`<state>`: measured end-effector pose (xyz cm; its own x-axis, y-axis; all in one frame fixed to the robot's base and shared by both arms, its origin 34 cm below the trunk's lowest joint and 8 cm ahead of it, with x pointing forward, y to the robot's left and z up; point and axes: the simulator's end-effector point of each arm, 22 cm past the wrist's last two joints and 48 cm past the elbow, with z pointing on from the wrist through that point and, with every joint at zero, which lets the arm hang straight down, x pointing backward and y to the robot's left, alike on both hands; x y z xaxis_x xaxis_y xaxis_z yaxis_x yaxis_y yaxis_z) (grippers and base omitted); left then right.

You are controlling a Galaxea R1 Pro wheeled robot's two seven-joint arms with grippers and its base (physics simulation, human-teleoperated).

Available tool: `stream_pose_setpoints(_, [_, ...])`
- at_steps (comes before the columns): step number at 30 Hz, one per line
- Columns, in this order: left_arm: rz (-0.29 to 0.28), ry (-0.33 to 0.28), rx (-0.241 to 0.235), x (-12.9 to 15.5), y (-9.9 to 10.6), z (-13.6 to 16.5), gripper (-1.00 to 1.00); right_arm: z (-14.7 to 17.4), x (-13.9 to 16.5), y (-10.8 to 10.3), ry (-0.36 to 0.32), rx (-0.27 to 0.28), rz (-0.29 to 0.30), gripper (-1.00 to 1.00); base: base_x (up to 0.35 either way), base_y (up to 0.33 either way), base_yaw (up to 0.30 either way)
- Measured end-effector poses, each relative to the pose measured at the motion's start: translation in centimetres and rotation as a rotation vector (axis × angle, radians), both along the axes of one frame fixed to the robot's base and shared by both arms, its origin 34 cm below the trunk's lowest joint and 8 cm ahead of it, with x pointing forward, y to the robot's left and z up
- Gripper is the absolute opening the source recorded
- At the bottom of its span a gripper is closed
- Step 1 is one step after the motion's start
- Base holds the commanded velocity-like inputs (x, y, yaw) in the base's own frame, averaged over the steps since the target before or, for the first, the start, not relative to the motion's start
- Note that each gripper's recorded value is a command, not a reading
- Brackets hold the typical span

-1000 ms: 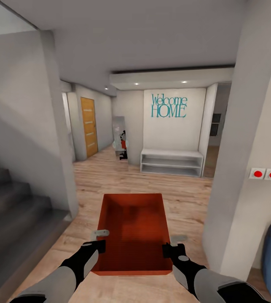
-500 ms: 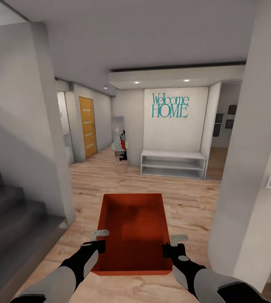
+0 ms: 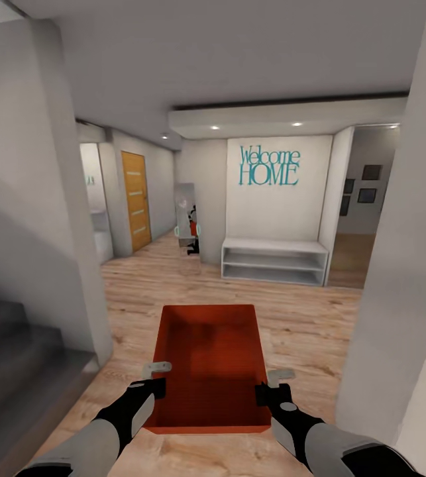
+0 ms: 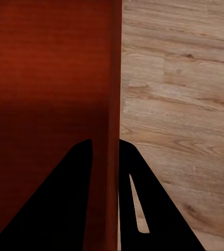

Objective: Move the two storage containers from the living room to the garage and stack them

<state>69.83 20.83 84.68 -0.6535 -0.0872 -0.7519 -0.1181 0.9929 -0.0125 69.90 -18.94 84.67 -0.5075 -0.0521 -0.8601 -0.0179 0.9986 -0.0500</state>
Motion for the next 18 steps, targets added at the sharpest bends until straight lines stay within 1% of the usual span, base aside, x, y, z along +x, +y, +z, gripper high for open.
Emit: stream_pose_setpoints(18, [0.000, 0.000, 0.000, 0.00, 0.00, 0.00, -1.00, 0.00, 0.00, 0.00, 0.000, 0.000, 0.000, -1.00, 0.322, 0.000, 0.000])
